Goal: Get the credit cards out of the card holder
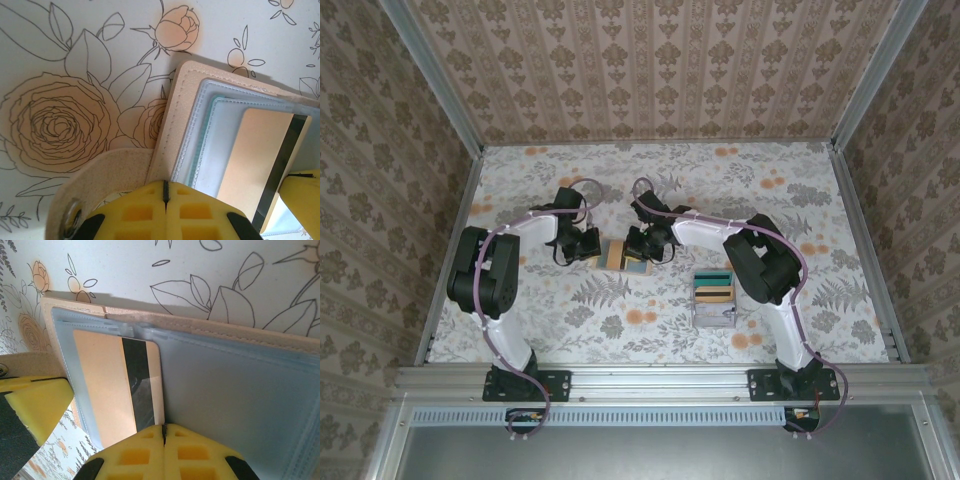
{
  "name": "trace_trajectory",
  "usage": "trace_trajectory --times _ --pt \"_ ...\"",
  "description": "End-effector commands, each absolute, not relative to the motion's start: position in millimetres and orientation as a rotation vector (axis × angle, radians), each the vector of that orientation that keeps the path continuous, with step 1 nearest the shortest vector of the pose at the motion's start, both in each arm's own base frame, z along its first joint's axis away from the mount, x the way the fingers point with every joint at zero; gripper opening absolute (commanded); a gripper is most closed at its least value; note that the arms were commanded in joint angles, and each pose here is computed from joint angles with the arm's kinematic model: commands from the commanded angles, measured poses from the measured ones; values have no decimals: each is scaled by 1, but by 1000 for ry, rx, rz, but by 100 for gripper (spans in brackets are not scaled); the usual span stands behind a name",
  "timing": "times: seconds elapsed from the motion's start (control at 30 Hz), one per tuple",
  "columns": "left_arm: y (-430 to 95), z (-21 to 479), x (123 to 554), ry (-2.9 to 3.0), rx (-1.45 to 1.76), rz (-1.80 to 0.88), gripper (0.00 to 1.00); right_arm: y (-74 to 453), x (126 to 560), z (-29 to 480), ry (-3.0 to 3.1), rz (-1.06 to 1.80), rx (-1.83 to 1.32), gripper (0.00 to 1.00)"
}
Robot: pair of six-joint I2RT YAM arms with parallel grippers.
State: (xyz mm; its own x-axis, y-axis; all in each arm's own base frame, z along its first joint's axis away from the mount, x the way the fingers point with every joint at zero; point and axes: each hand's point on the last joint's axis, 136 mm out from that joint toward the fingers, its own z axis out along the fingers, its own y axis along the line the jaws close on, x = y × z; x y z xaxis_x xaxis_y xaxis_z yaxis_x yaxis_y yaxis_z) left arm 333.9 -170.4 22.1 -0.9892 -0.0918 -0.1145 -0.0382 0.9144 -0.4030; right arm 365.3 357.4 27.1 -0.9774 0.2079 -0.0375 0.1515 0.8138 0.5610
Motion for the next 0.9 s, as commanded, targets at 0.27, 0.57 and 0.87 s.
trace_trajectory --times 0.27,0.57,0.87 --pt "-164 3 313 3049 -136 -557 0 370 370 33 2860 976 273 22" --pt "-165 4 313 3047 -130 -561 0 375 371 24 2875 985 281 23" --pt "-167 5 313 3045 -125 -566 0 381 370 22 2880 993 272 16"
